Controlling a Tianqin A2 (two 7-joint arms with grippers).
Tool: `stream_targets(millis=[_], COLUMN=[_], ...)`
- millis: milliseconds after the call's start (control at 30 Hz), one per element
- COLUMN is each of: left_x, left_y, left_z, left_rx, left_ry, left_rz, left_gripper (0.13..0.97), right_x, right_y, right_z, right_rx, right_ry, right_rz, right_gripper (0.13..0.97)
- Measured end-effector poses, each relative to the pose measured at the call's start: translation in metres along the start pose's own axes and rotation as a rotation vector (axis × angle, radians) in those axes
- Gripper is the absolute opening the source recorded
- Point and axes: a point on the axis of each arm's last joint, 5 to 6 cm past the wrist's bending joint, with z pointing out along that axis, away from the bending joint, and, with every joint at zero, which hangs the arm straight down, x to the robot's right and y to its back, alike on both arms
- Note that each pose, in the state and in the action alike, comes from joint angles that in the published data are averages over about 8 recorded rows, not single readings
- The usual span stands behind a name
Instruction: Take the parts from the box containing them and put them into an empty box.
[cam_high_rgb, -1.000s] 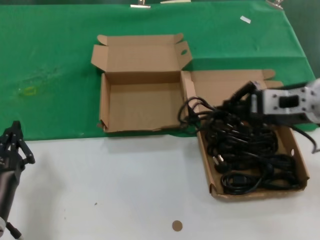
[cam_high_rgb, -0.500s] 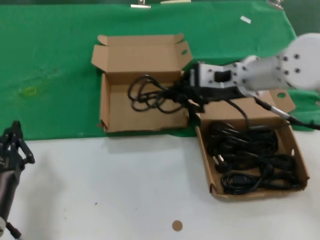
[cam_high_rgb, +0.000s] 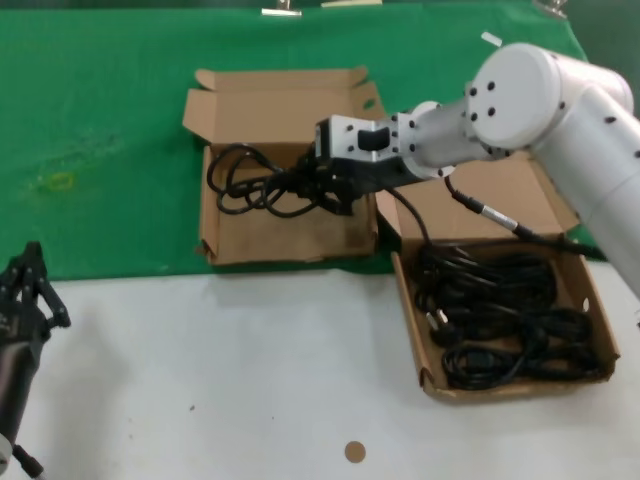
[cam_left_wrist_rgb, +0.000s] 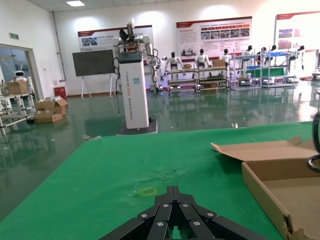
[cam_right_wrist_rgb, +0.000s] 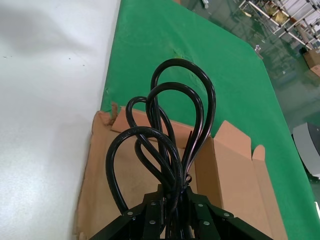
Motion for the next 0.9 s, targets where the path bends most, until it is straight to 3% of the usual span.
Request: stream_targets(millis=[567,900], left_x=[0.0,0.0], left_y=[0.0,0.0], left_z=[0.0,0.0], left_rx=[0.0,0.0], left_ry=[0.0,0.0], left_rz=[0.0,0.0], left_gripper=[0.144,0.144], right_x=[0.002,0.002], right_y=[0.006,0.013], right_z=[0.02,0.02], right_rx=[-0.037,-0.044], right_ry=[0.007,0.023], right_rz=[0.01,0.021], right_gripper=[0.25,0.351])
